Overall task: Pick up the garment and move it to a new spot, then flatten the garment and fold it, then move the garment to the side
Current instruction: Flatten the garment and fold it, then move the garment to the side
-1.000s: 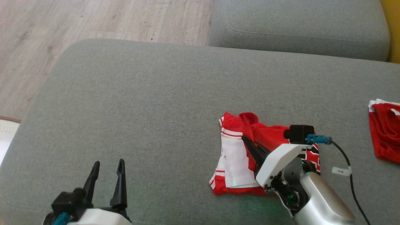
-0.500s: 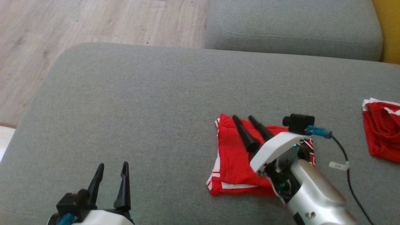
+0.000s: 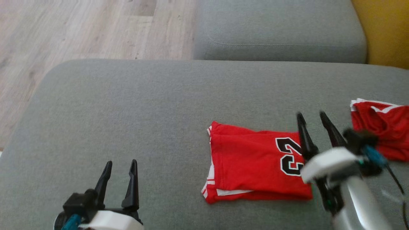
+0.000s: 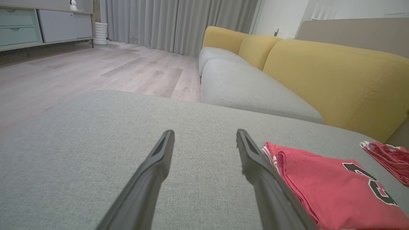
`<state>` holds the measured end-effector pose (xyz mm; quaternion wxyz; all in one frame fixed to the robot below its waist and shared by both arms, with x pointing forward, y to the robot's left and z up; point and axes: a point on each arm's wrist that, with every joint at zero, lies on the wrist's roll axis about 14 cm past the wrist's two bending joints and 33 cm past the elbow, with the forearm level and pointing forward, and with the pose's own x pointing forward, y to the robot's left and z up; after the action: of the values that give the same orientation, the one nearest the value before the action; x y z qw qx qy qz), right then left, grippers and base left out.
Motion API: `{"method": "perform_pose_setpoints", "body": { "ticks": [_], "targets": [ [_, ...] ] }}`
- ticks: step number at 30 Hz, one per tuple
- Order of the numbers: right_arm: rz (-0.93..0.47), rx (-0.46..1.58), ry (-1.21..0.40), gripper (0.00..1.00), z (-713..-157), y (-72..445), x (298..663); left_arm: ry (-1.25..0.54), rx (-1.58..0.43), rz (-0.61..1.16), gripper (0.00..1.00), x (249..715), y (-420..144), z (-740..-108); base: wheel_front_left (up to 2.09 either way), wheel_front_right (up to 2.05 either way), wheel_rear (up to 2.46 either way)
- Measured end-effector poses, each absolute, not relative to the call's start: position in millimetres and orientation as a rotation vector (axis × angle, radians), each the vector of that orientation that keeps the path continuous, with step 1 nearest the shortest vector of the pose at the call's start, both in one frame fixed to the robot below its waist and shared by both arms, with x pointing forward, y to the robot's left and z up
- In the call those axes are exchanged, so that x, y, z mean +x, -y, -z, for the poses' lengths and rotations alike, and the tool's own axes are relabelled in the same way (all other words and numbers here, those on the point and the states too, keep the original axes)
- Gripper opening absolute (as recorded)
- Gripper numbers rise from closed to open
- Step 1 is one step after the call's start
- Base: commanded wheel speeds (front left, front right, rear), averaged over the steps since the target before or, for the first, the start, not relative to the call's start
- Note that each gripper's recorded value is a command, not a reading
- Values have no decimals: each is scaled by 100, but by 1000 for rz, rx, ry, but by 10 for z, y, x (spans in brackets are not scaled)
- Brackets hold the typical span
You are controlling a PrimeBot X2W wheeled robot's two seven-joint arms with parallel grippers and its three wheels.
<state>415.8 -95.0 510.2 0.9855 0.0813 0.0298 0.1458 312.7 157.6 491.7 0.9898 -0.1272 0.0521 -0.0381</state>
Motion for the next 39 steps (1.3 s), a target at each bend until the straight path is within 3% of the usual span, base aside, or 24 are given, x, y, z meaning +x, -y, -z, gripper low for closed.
{"method": "perform_pose_setpoints", "body": {
  "ticks": [14, 39],
  "targets": [
    [-147, 159, -67, 100, -4861, 1490, 3364, -114, -277, 101, 100, 2997, -1471, -4821, 0, 0, 0],
    [-141, 159, -105, 100, -4676, 1493, 3357, -156, -276, 48, 100, 2986, -1636, -4628, 0, 0, 0]
  ]
}}
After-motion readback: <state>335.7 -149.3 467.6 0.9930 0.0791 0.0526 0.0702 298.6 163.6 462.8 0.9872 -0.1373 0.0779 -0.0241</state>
